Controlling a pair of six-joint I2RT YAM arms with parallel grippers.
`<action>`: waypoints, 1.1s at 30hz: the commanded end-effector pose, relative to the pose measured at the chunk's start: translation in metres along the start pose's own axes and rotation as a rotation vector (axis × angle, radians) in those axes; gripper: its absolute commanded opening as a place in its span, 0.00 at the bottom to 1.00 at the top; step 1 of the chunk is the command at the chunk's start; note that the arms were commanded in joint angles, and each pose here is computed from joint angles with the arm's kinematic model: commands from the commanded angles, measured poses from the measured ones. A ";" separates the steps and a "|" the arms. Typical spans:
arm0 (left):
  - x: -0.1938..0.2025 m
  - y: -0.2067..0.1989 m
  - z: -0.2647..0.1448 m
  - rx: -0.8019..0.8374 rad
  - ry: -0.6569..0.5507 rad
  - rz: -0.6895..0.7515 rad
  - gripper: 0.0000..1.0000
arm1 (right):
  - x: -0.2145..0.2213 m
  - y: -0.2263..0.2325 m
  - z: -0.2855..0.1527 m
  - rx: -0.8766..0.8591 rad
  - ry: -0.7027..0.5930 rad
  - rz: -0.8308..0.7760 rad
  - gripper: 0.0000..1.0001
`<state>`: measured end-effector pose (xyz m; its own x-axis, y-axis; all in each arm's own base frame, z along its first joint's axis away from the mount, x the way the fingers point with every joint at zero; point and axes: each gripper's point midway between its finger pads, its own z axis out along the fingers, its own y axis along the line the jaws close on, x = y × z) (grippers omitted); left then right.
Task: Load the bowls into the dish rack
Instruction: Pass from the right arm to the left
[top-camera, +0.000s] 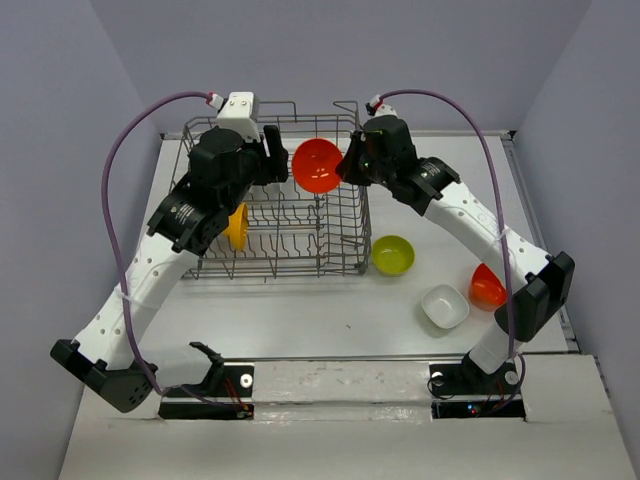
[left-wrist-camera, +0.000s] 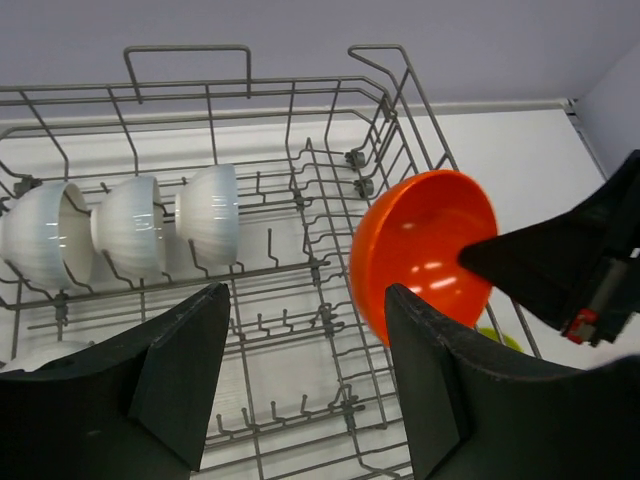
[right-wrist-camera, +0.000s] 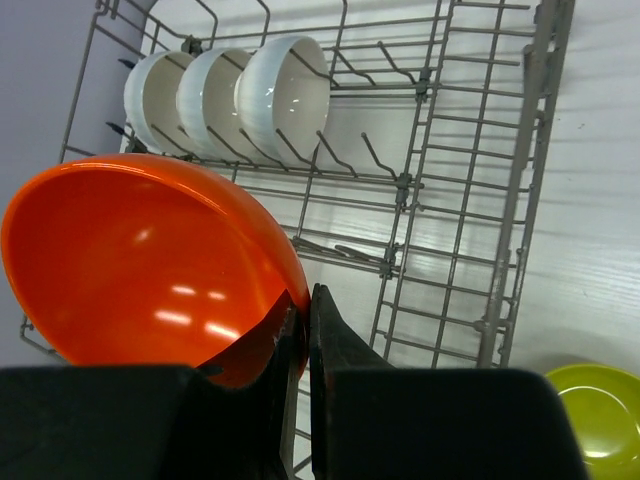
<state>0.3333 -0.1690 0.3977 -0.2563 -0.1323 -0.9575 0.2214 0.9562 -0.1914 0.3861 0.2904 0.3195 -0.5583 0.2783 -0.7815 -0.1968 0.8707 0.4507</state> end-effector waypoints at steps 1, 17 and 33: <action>-0.003 -0.018 -0.003 0.088 -0.007 -0.054 0.72 | -0.031 0.029 -0.008 -0.046 -0.109 -0.015 0.01; 0.028 -0.006 0.027 -0.005 0.052 -0.030 0.64 | -0.031 0.058 -0.004 -0.072 -0.124 -0.050 0.01; 0.034 0.004 0.032 -0.061 0.060 -0.006 0.20 | -0.018 0.065 0.000 -0.057 -0.113 -0.082 0.01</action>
<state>0.3549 -0.1809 0.3439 -0.3631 -0.1012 -0.9262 0.1717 0.9698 -0.1733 0.3785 0.3343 0.3328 -0.5131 0.2078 -0.8328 -0.2632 0.8854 0.3831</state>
